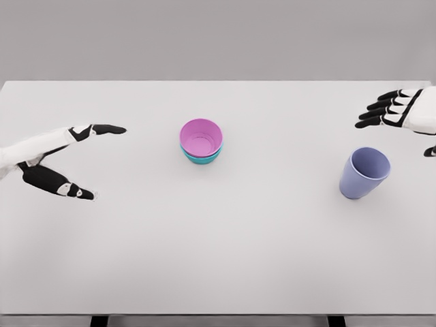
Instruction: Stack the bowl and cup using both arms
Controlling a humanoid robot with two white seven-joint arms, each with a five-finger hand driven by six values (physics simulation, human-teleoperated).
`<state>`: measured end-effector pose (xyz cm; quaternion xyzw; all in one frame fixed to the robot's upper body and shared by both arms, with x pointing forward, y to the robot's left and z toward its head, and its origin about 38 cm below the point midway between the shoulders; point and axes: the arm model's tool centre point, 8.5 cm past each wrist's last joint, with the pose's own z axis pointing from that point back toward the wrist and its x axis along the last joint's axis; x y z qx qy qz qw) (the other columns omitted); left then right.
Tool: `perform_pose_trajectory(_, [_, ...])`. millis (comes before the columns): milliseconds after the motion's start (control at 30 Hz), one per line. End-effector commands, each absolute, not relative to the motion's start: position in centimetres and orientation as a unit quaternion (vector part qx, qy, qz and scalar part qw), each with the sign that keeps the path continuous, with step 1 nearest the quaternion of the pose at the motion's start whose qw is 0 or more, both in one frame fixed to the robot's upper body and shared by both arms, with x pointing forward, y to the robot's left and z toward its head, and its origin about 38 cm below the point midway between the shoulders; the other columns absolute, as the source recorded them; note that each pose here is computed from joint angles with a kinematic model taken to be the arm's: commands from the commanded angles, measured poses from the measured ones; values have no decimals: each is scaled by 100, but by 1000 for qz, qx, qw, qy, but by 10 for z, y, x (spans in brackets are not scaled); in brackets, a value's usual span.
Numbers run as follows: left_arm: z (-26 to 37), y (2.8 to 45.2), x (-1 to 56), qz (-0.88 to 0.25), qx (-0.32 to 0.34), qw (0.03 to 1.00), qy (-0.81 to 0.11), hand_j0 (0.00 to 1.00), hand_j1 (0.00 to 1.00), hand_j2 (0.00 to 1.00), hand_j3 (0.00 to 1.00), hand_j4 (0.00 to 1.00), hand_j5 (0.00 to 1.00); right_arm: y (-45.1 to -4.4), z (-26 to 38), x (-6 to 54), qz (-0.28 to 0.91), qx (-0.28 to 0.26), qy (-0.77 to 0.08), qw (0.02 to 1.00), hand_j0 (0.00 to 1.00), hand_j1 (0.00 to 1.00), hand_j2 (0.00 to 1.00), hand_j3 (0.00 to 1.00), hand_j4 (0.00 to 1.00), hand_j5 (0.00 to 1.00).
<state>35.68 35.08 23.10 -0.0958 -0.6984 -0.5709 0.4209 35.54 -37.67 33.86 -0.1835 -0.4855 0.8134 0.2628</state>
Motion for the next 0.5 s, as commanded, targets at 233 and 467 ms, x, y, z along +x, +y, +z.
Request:
perform_pose_trajectory(233, [254,378,370,-466,-71,414,-779,100,100,100,100,100,100,-373,311,353,823,-148,-473,278,100,100,100,100,100,100])
perform_pose_trajectory(467, [239,363,374,-448,-79,410,-791,100,100,100,100,100,100,-366,299,353,824,-132,-476,279,100,100,100,100,100,100])
